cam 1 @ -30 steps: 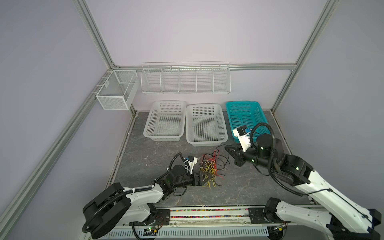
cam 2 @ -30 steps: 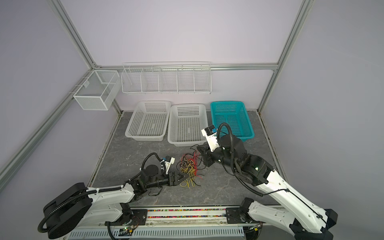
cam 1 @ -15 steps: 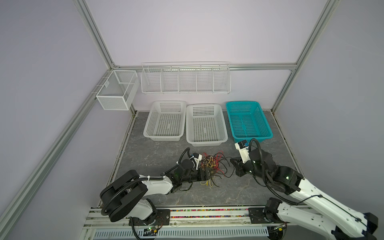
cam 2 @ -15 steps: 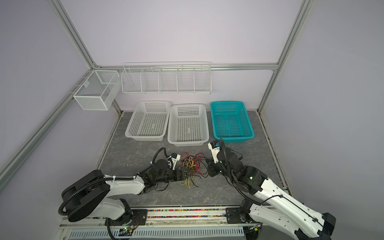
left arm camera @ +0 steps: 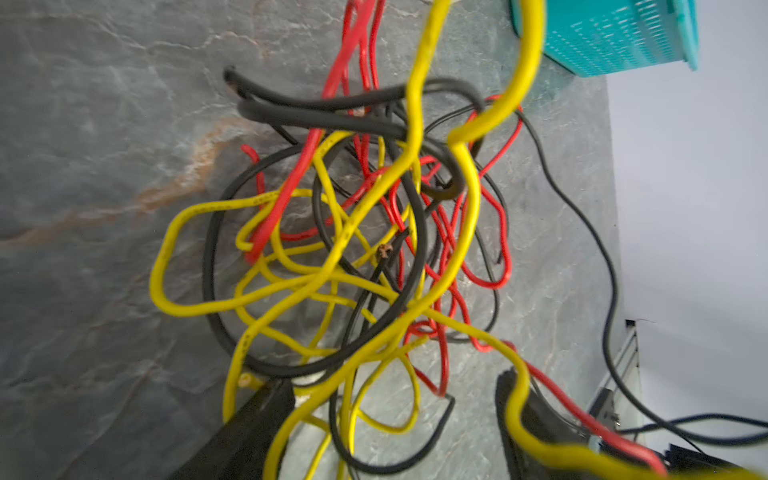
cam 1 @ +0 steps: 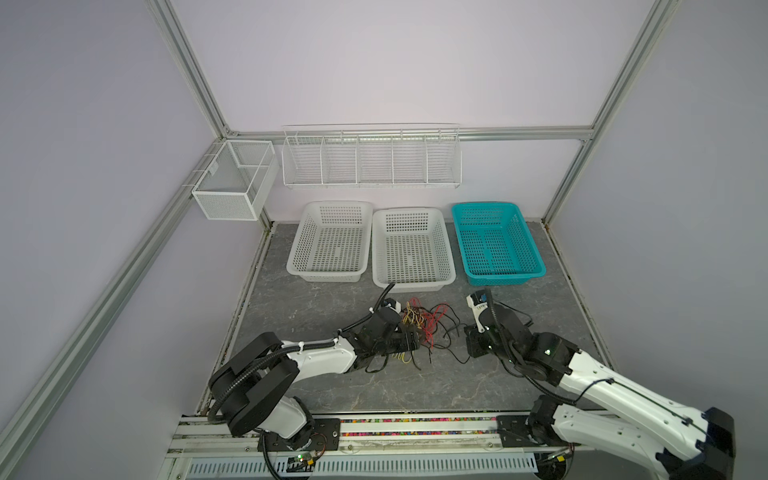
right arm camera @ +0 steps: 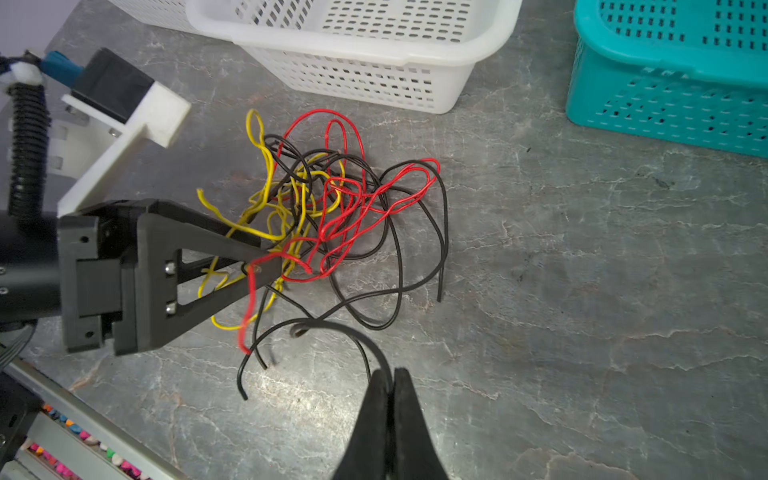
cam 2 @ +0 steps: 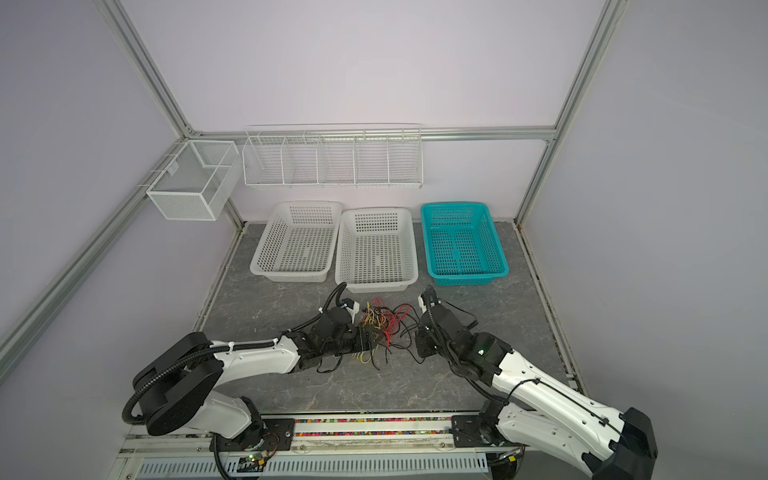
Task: Untangle the cables
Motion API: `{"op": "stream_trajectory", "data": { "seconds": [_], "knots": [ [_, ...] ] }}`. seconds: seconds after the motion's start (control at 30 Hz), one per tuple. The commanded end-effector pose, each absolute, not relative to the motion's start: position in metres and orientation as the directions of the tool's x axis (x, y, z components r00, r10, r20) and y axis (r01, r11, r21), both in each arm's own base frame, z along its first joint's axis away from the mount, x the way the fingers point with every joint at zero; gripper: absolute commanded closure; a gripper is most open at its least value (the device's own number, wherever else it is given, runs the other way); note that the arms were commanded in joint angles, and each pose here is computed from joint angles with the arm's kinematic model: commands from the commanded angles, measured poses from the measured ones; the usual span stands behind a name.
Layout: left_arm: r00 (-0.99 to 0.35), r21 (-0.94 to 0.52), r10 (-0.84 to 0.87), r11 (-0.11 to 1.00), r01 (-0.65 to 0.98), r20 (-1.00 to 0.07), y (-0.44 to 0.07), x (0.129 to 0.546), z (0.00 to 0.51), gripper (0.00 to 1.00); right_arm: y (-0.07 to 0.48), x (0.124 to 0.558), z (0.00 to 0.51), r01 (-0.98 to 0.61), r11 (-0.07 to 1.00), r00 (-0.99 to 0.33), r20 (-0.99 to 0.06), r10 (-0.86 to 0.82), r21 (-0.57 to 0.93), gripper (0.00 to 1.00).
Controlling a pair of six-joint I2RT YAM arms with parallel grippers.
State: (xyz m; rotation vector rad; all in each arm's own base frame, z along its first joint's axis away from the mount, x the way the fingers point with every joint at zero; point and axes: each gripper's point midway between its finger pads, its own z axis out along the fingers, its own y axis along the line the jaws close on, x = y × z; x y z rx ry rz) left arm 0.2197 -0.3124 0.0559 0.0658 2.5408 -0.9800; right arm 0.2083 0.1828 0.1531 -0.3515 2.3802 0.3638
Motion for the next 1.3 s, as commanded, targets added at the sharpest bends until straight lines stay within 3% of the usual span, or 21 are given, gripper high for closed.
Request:
{"op": "stream_trajectory", "data": {
  "seconds": [0.0, 0.1, 0.27, 0.53, 0.83, 1.27],
  "knots": [
    [-0.924, -0.538, -0.086, 0.832, 0.139, -0.373, -0.298, 0.225, 0.033, 0.27, 0.189, 0.214, 0.145, -0.337, 0.924, -0.733, -0.666, -0.136, 0.181, 0.92],
    [-0.934, -0.523, -0.092, 0.845, 0.111, -0.346, -0.291, 0.224, 0.021, 0.34, 0.194, 0.218, 0.137, -0.342, 0.924, -0.745, -0.648, -0.157, 0.169, 0.90],
    [-0.940, -0.515, -0.097, 0.852, 0.091, -0.326, -0.280, 0.220, 0.010, 0.54, 0.199, 0.229, 0.130, -0.335, 0.927, -0.758, -0.632, -0.160, 0.167, 0.84],
    [-0.945, -0.501, -0.072, 0.859, 0.103, -0.318, -0.269, 0.211, 0.002, 0.79, 0.212, 0.253, 0.124, -0.331, 0.913, -0.790, -0.599, -0.130, 0.238, 0.68],
    [-0.945, -0.510, -0.048, 0.850, 0.132, -0.324, -0.268, 0.206, 0.002, 0.90, 0.253, 0.267, 0.117, -0.358, 0.856, -0.823, -0.559, -0.101, 0.373, 0.41],
    [-0.942, -0.502, -0.029, 0.851, 0.151, -0.333, -0.265, 0.202, 0.002, 0.96, 0.288, 0.298, 0.095, -0.267, 0.832, -0.858, -0.513, 0.024, 0.486, 0.40]
  ]
}}
